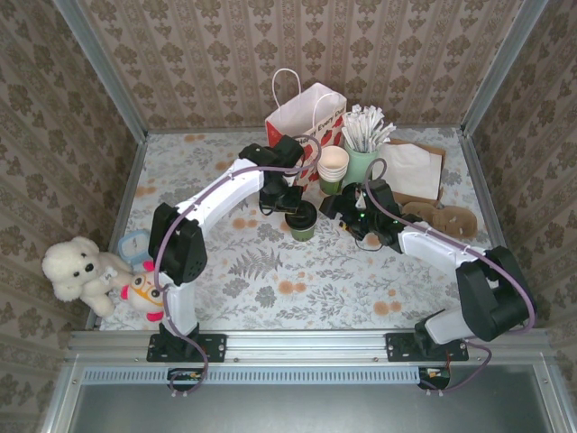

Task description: Pack the takeout coffee

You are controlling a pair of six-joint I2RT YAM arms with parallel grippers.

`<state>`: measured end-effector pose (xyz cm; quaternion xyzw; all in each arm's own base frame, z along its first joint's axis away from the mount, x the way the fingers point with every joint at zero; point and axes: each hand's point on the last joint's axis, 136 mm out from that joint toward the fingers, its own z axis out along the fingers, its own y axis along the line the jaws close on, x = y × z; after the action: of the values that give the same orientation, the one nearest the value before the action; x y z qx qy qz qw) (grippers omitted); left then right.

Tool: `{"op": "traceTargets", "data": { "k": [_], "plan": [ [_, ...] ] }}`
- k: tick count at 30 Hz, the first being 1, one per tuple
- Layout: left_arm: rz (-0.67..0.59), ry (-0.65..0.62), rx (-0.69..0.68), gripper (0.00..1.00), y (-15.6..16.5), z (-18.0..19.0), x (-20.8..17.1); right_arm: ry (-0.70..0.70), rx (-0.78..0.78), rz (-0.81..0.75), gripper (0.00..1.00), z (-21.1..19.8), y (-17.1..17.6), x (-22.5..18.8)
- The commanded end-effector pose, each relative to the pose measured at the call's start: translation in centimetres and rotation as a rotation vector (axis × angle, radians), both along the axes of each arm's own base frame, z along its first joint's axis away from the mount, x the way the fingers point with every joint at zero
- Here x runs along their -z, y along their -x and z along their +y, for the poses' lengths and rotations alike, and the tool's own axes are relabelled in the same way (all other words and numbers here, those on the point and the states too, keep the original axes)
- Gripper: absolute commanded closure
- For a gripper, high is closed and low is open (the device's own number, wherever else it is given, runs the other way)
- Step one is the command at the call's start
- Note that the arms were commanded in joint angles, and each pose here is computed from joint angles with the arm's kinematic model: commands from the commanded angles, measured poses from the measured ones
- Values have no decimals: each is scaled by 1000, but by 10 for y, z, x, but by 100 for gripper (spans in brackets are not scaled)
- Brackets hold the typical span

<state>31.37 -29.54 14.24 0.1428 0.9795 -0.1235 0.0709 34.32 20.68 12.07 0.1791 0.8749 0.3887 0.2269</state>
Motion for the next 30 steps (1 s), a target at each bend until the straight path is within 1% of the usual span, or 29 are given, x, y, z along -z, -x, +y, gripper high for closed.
{"op": "traceTargets", "data": {
  "k": [1, 6, 14, 18, 22, 25, 30],
  "plan": [
    [14, -4, -1, 100, 3, -4, -2, -47, -45, 26, 8, 10, 2, 4],
    [17, -3, 5, 100, 3, -5, -1, -63, -65, 62, 11, 16, 1, 13],
    [36, -11, 12, 100, 5, -5, 6, -76, -95, 110, 12, 23, 3, 23],
    [55, -6, 21, 100, 7, -7, 11, -46, -73, 144, 13, 18, 5, 32],
    [73, 6, 32, 100, 9, -11, 14, -5, -48, 165, 18, 10, 8, 37],
    [78, 27, 39, 100, 9, -15, 14, 16, -41, 161, 18, 7, 8, 35],
    [80, 17, 40, 100, 7, -14, 18, 74, -24, 176, 18, -1, 8, 37]
  ]
}}
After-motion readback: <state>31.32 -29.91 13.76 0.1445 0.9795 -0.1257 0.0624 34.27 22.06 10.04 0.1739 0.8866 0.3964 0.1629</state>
